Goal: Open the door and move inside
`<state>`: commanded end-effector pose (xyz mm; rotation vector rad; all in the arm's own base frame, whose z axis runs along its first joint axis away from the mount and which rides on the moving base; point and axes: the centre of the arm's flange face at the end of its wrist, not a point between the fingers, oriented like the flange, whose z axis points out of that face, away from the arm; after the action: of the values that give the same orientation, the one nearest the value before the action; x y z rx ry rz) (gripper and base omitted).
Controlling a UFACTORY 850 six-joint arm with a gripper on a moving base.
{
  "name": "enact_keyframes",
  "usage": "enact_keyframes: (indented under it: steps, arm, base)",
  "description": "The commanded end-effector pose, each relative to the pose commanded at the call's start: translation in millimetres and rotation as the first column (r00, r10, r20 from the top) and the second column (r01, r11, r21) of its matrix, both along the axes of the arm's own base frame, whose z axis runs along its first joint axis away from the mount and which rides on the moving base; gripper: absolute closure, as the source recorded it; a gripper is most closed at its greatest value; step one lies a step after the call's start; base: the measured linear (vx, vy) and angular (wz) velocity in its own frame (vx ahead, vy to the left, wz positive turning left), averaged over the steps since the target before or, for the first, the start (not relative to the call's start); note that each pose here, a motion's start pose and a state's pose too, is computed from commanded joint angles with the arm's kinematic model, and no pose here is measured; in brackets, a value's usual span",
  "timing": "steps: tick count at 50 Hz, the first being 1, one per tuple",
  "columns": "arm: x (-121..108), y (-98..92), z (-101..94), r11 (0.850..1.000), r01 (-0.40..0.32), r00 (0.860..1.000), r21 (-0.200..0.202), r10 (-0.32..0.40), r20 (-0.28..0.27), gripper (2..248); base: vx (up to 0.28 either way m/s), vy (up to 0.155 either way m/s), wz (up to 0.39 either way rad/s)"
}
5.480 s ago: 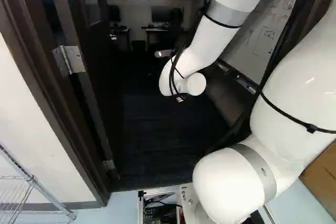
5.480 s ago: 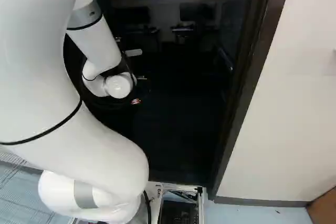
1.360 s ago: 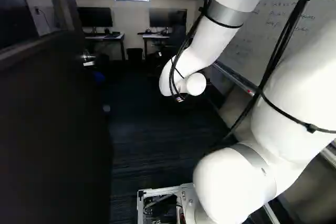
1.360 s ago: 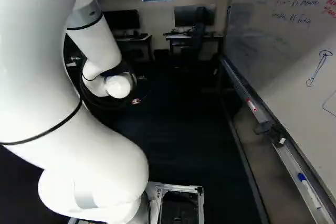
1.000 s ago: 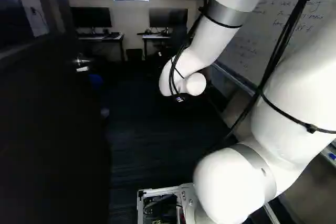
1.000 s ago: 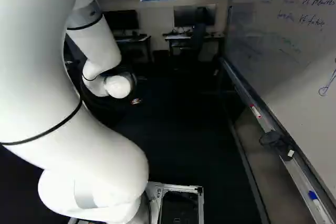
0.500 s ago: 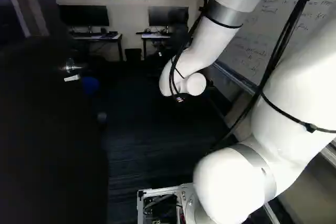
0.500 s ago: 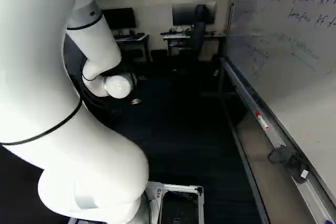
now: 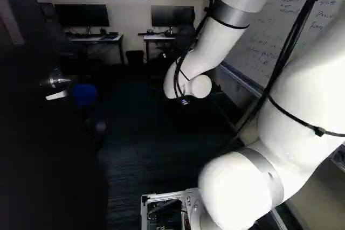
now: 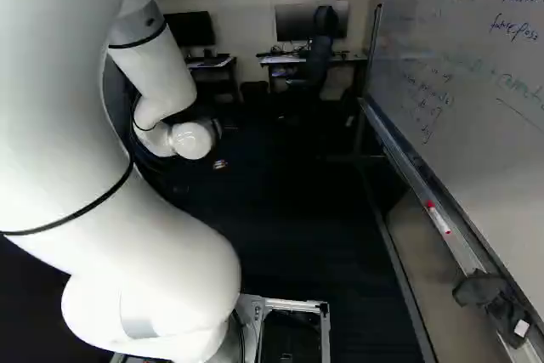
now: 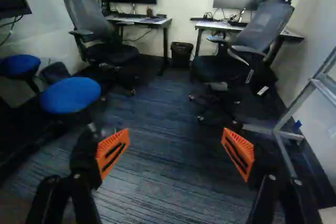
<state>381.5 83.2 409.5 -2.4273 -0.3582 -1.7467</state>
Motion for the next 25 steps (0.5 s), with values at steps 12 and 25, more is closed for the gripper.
enact_keyframes:
  steps: [12,25]
  arm:
    - [0.0,0.0,0.0,1.000,0.000,1.000,0.000,0.000,0.000,3]
    - [0.0,0.0,0.0,1.000,0.000,1.000,0.000,0.000,0.000,3]
  base:
    - [0.215,0.008,-0.016]
    - [0.209,0.005,-0.021]
